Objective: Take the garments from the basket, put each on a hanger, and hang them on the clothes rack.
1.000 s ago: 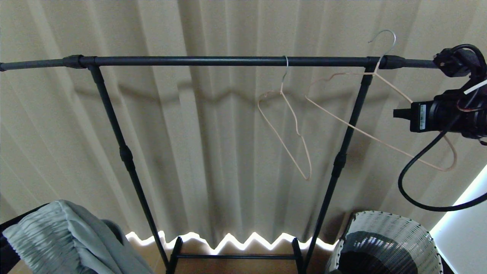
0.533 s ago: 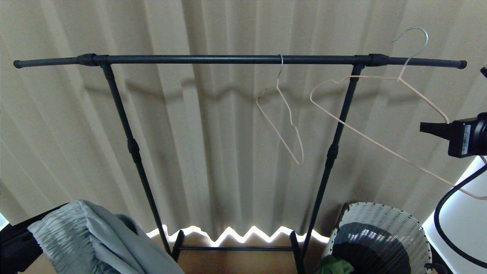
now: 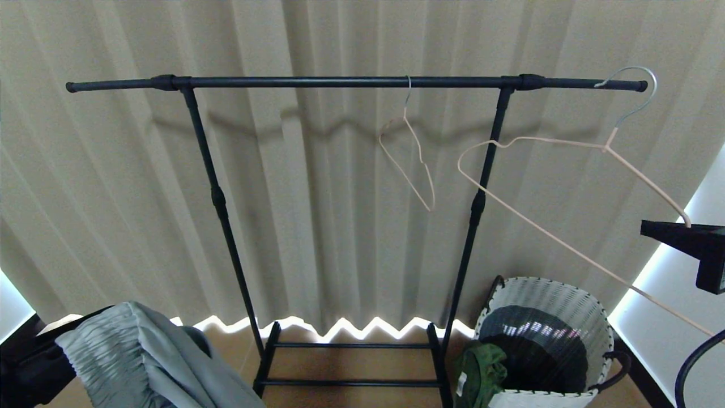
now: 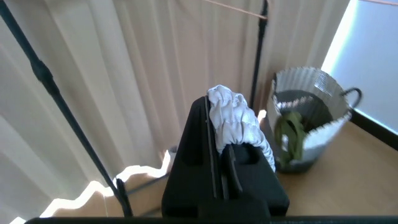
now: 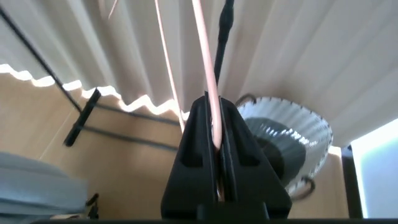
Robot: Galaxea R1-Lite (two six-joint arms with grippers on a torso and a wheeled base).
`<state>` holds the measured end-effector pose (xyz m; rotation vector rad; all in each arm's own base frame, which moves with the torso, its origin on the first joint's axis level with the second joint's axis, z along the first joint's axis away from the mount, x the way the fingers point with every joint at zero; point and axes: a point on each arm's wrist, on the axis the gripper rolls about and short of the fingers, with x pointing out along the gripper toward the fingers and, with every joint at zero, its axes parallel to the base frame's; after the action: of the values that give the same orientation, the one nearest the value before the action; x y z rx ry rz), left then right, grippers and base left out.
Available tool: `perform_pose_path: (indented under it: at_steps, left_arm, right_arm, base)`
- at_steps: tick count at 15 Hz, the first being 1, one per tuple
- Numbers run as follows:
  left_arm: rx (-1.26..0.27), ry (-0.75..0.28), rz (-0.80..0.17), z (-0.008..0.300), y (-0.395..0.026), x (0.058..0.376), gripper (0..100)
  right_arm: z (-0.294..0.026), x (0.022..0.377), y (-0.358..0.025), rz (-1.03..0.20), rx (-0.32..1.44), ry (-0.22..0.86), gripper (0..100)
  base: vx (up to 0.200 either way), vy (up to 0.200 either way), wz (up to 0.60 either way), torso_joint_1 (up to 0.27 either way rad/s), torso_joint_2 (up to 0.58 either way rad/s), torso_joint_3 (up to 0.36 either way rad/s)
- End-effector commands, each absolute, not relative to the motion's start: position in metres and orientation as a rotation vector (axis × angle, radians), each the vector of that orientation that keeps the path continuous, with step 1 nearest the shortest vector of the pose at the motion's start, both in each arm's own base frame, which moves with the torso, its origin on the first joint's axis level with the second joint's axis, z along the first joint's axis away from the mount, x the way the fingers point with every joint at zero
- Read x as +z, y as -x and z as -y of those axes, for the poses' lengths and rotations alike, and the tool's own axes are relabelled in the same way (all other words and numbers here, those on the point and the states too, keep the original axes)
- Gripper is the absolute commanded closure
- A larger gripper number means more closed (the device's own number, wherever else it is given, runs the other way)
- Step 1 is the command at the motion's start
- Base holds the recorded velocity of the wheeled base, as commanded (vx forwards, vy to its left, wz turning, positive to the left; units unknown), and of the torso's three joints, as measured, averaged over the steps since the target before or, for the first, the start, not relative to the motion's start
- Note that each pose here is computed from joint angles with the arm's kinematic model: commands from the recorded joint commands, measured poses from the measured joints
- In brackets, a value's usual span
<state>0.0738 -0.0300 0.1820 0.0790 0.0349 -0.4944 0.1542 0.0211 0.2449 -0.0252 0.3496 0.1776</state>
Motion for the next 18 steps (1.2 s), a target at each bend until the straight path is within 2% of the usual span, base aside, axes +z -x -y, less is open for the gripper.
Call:
perform_pose_path:
  at_steps: [1, 7, 12, 15, 18]
  left_arm:
    - [-0.496, -0.083, -0.049, 0.032, -0.078, 0.182, 100]
    - [-0.501, -0.104, -0.072, 0.038, -0.096, 0.193, 100]
    - [-0.449, -0.143, -0.102, 0.058, -0.153, 0.221, 100]
    - [-0.306, -0.184, -0.171, 0.082, -0.201, 0.241, 100]
    - [-0.303, -0.225, -0.245, 0.104, -0.213, 0.264, 100]
  right_arm:
    - [-0.024, 0.238, -0.143, -0.347, 0.208, 0.030, 100]
    - [-0.038, 0.231, -0.122, -0.334, 0.340, 0.027, 100]
    - [-0.062, 0.226, -0.117, -0.372, 0.507, 0.007, 100]
    - [-0.077, 0.221, -0.118, -0.415, 0.595, 0.028, 100]
    - [-0.101, 0.218, -0.124, -0.413, 0.688, -0.015, 100]
  base:
    - [-0.200, 0.000, 0.00, 0.007, 0.00, 0.002]
    - [0.000, 0.000, 0.00, 0.000, 0.00, 0.000]
    - [0.000, 0.000, 0.00, 0.000, 0.00, 0.000]
    - [0.000, 0.000, 0.00, 0.000, 0.00, 0.000]
    - [0.000, 0.000, 0.00, 0.000, 0.00, 0.000]
